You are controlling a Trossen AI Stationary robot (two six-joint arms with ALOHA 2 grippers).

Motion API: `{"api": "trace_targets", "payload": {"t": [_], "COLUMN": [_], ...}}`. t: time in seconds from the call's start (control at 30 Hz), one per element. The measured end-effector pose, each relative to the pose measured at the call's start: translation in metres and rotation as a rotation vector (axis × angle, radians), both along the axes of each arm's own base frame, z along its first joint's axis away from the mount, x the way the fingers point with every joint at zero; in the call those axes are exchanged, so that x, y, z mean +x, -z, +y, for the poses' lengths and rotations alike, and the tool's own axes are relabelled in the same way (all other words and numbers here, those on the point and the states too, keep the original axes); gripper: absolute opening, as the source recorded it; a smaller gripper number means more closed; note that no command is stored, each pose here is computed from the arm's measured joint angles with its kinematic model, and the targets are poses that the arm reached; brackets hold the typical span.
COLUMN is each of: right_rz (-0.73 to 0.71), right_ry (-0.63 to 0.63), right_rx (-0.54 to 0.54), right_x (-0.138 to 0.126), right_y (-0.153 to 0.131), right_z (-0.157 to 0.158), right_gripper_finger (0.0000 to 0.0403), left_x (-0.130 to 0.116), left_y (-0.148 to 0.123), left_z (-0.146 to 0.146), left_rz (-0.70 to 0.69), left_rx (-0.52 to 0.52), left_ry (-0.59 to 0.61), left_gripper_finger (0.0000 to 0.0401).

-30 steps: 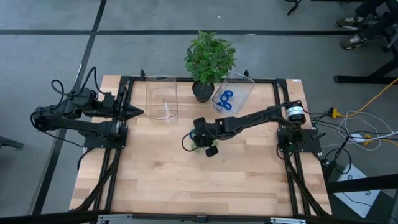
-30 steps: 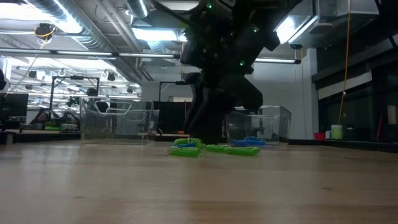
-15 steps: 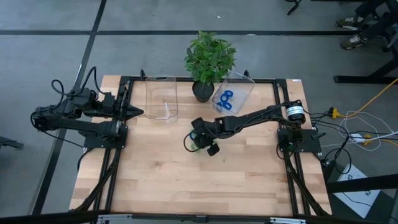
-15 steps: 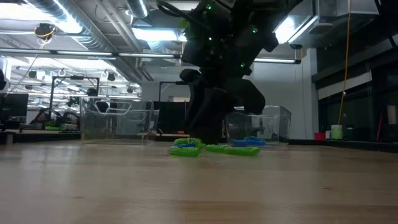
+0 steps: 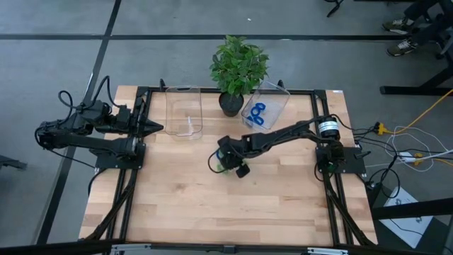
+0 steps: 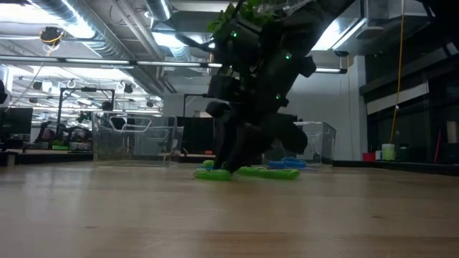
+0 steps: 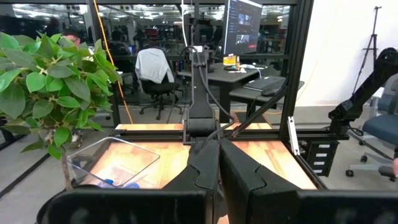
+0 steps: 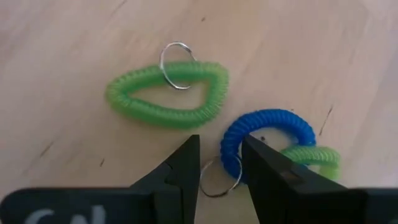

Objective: Sort spring keychains
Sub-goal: Put the blue spring keychain into the right transparent bin

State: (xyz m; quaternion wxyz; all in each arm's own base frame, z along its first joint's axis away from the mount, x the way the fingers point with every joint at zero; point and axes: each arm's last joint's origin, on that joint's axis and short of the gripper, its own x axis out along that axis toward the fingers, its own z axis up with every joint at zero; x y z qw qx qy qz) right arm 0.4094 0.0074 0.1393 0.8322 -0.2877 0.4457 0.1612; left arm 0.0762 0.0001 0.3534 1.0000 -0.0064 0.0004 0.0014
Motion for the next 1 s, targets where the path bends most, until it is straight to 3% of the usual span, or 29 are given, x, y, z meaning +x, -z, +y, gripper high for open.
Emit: {"api": "trace_targets", "payload": {"t": [0.23,0.57,0.7,0.87,1.0], "right_rz": [0.005,0.064,0.082,0.089,0.100], "right_ry": [0.099,0.262,0.316,0.405,0.483], "right_rx": [0.022,0.203,0.239,0.295,0.407], "right_x": [0.000,-0.005,-0.006,-0.007,-0.006], "right_y": [0.000,0.002,0.003,0.003,0.003], "right_z": [-0.018,-0.029,-0.029,-0.029,-0.027], "right_gripper_finger": [0.0117,0.0115,0.0087,0.0019,0.0023], "left_x": [0.000,0.000,0.000,0.000,0.000], "left_y": [0.000,0.000,0.000,0.000,0.000], "left_z": [0.000,0.000,0.000,0.000,0.000], "left_rz": [0.000,0.000,0.000,0.000,0.001], "left_rx": [0.000,0.000,0.000,0.000,0.000], "left_ry": [0.000,0.000,0.000,0.000,0.000], "left_gripper_finger": [0.0012,0.0011,0.0012,0.0008,0.0011]}}
